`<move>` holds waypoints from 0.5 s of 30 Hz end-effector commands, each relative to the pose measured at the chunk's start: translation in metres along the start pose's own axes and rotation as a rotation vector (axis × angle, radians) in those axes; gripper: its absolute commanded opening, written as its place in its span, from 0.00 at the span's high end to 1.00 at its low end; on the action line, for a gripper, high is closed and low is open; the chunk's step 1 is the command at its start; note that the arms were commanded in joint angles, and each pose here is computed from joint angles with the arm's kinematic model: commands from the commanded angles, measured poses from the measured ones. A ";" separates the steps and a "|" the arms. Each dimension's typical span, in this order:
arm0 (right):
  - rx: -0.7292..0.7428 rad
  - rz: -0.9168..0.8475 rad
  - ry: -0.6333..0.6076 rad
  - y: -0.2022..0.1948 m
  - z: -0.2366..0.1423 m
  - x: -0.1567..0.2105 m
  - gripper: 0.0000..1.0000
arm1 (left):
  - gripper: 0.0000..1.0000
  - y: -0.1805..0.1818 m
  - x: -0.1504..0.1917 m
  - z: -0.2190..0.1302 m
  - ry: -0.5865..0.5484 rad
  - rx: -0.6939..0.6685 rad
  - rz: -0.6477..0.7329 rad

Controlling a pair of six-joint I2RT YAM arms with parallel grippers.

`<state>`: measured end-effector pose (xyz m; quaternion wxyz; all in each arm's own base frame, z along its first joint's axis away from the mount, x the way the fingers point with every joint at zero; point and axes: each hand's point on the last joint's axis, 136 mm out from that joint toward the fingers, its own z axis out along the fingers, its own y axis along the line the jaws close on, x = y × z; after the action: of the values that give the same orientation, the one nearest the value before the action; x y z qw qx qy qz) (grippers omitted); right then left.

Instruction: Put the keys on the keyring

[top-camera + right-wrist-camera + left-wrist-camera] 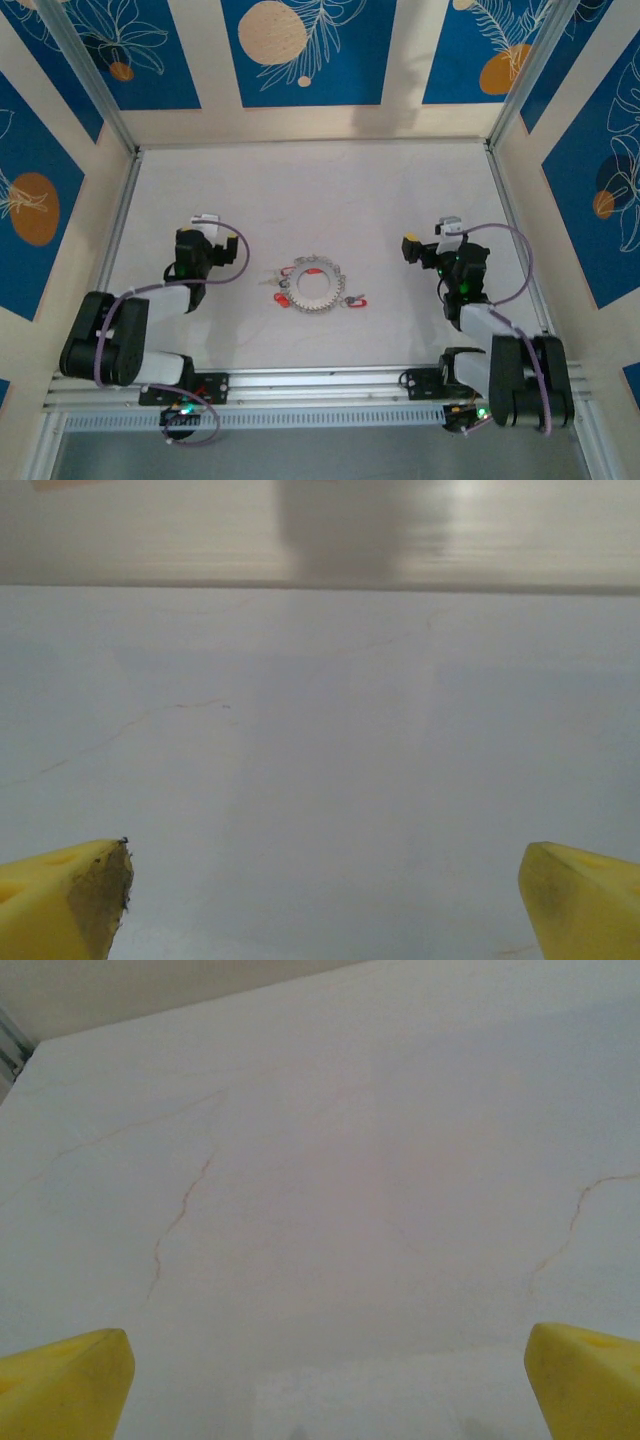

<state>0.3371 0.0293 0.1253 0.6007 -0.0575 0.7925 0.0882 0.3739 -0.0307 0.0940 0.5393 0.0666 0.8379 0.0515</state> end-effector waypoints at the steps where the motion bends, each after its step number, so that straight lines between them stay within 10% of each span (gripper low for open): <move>1: -0.033 0.048 -0.103 0.002 0.009 -0.013 0.01 | 0.00 0.006 -0.010 0.007 -0.109 0.027 -0.055; 15: 0.095 0.112 0.053 -0.025 0.057 0.012 0.01 | 0.00 0.002 -0.002 0.022 -0.050 0.064 -0.053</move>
<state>0.3831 0.0270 0.0922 0.5754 -0.0190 0.8112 0.1021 0.3854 -0.0278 0.0716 0.5355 0.0695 0.8414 0.0219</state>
